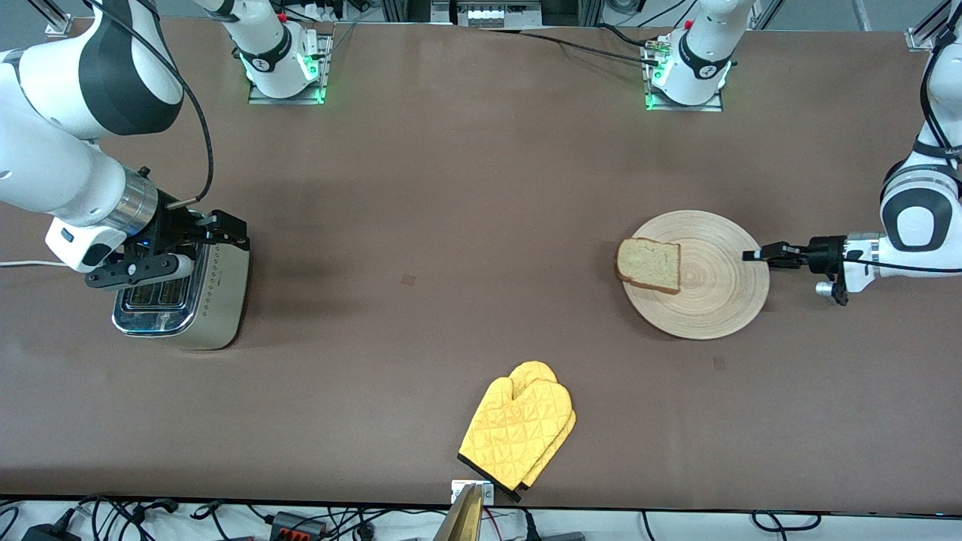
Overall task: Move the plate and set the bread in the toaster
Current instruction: 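Push the wooden plate with the left gripper toward the toaster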
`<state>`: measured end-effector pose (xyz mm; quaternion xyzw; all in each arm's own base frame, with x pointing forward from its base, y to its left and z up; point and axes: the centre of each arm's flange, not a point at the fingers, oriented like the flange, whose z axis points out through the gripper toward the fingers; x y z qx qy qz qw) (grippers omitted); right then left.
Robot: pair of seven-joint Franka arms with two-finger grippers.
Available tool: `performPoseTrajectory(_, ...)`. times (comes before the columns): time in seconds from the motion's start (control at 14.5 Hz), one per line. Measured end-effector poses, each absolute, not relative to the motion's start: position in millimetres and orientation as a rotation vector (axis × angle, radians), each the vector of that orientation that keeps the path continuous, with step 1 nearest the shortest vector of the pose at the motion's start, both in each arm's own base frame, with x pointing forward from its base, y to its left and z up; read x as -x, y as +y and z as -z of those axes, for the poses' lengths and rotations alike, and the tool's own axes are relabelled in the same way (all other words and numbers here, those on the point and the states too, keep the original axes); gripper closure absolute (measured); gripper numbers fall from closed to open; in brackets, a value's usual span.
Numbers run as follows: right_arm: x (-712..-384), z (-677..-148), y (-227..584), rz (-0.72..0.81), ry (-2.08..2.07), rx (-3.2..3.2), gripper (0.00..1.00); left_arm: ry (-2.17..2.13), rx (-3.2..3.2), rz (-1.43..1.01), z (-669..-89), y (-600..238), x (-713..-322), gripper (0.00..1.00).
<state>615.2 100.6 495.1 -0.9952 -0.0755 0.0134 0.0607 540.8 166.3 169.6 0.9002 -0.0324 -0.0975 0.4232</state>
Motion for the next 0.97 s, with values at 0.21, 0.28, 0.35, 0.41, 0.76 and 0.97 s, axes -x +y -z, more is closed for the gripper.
performPoseTrajectory(0.21, -615.7, -495.4, 101.1, -0.034, -0.229, 3.012, 0.0, -0.076, -2.108, 0.285, -162.4, 128.7, -545.9, 0.87)
performPoseTrajectory(0.28, -615.7, -495.2, 101.0, -0.034, -0.229, 3.012, 0.0, -0.075, -2.081, 0.286, -160.4, 117.5, -549.9, 0.87)
performPoseTrajectory(0.35, -615.8, -494.9, 100.9, -0.035, -0.229, 3.012, 0.0, -0.072, -2.058, 0.284, -159.3, 108.0, -553.8, 0.87)
performPoseTrajectory(0.41, -615.9, -494.4, 100.4, -0.036, -0.228, 3.012, 0.0, -0.07, -2.037, 0.281, -158.6, 97.5, -557.4, 0.87)
performPoseTrajectory(0.76, -616.9, -491.8, 98.9, -0.041, -0.223, 3.013, 0.0, -0.06, -1.956, 0.246, -164.0, 7.3, -582.4, 0.87)
performPoseTrajectory(0.97, -617.4, -490.7, 97.8, -0.044, -0.22, 3.014, 0.0, -0.011, -1.968, 0.206, -161.6, -62.2, -595.9, 0.87)
